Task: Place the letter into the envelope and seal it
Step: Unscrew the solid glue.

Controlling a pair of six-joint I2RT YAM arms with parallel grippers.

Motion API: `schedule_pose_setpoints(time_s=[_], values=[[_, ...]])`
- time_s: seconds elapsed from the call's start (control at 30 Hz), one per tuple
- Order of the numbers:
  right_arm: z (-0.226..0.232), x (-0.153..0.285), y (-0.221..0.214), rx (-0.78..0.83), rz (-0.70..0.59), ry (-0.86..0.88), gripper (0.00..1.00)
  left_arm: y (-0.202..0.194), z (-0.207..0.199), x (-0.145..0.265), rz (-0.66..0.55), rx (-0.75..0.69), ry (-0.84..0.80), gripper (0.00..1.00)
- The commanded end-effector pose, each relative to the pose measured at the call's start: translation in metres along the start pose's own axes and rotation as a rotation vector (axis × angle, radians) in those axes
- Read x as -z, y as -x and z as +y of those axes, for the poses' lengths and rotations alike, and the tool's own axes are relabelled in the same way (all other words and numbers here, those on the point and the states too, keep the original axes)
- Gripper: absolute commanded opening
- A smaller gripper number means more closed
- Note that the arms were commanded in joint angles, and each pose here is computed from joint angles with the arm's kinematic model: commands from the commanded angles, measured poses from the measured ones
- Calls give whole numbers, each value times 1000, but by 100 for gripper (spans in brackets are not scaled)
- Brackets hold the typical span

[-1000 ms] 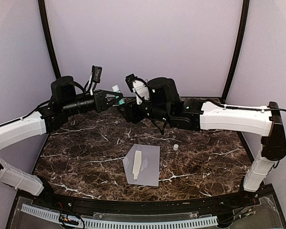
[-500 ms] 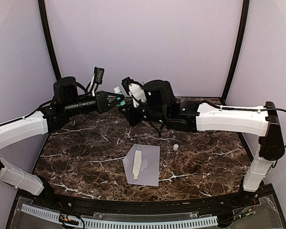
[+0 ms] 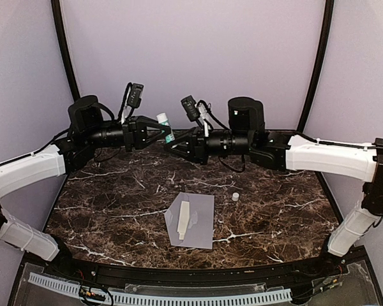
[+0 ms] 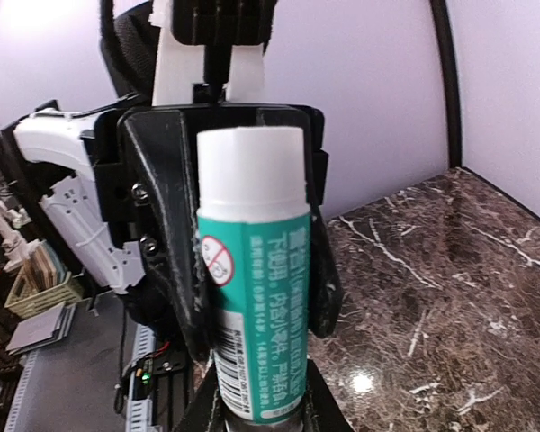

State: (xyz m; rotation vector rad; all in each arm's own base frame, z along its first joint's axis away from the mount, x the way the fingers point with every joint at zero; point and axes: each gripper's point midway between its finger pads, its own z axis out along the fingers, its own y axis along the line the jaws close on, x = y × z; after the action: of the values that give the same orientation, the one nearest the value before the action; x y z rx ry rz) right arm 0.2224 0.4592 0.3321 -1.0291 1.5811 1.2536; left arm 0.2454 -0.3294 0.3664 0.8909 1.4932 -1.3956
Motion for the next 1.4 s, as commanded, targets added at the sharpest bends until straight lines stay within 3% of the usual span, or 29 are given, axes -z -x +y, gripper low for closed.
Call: schedule_pose_setpoints(time_s=[0.0, 0.23, 0.37, 0.5, 0.63, 0.83, 1.03, 1.2, 1.37], values=[[54, 26, 48, 38, -88, 319, 12, 0, -35, 4, 43, -52, -198, 0], [57, 26, 41, 4, -83, 376, 15, -2, -41, 5, 47, -41, -236, 0], [38, 26, 42, -10, -99, 284, 35, 1, -36, 5, 25, -46, -195, 0], [9, 27, 33, -9, -80, 94, 62, 10, -24, 10, -35, -69, -76, 0], [-17, 32, 19, -10, -50, -90, 74, 19, 0, 19, -86, -75, 103, 0], [-27, 24, 10, 50, -19, -284, 74, 19, 42, 30, -100, -44, 349, 0], [-35, 15, 15, 86, -51, -435, 69, 16, 48, 29, -91, -25, 368, 0], [-35, 0, 14, 107, -39, -444, 59, 14, 48, 26, -82, -14, 353, 0], [-38, -12, 15, 132, -23, -456, 57, 14, 47, 25, -82, -9, 346, 0]])
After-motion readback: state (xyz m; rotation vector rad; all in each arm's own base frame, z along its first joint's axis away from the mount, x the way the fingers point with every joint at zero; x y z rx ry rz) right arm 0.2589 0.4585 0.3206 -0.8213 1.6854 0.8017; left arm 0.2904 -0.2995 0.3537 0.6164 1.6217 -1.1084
